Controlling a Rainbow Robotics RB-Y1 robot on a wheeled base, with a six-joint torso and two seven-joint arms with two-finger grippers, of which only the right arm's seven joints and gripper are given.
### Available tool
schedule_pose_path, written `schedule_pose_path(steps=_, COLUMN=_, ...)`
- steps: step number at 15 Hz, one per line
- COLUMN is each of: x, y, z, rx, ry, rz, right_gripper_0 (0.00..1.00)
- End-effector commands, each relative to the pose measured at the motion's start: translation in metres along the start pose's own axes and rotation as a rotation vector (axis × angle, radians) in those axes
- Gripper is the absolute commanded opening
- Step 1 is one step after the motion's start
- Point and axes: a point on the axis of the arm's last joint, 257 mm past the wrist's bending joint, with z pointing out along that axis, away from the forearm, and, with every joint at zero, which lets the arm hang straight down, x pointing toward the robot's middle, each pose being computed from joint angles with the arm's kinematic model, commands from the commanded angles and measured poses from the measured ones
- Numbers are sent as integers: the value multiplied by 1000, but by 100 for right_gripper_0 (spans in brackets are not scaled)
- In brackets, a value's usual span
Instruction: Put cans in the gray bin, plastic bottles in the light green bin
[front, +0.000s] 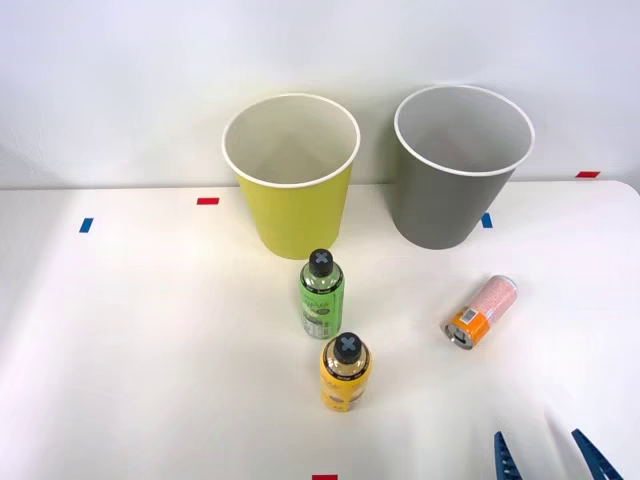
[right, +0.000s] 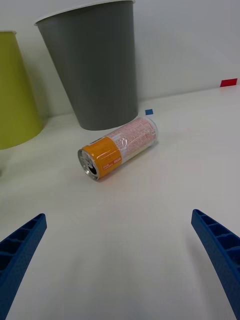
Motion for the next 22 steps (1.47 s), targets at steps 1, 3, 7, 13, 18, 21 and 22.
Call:
schedule_pose_path(steps=1, x=0, y=0, z=0, rx=0, ry=0, rz=0, right_gripper_0=100)
schedule_pose_path(steps=3, x=0, y=0, z=0, rx=0, ry=0, rz=0, right_gripper_0=100)
schedule_pose_path(steps=7, x=0, y=0, z=0, rx=0, ry=0, rz=0, right_gripper_0=100)
schedule_pose_path(steps=13, x=0, y=0, z=0, rx=0, ry=0, rz=0, right_gripper_0=100)
schedule_pose_path(steps=18, x=0, y=0, z=0, rx=0, ry=0, rz=0, right_gripper_0=100)
schedule_pose_path(steps=21, x=0, y=0, z=0, rx=0, ry=0, rz=0, right_gripper_0=100)
schedule_pose_path(steps=22, x=0, y=0, z=0, rx=0, ry=0, rz=0, right_gripper_0=100)
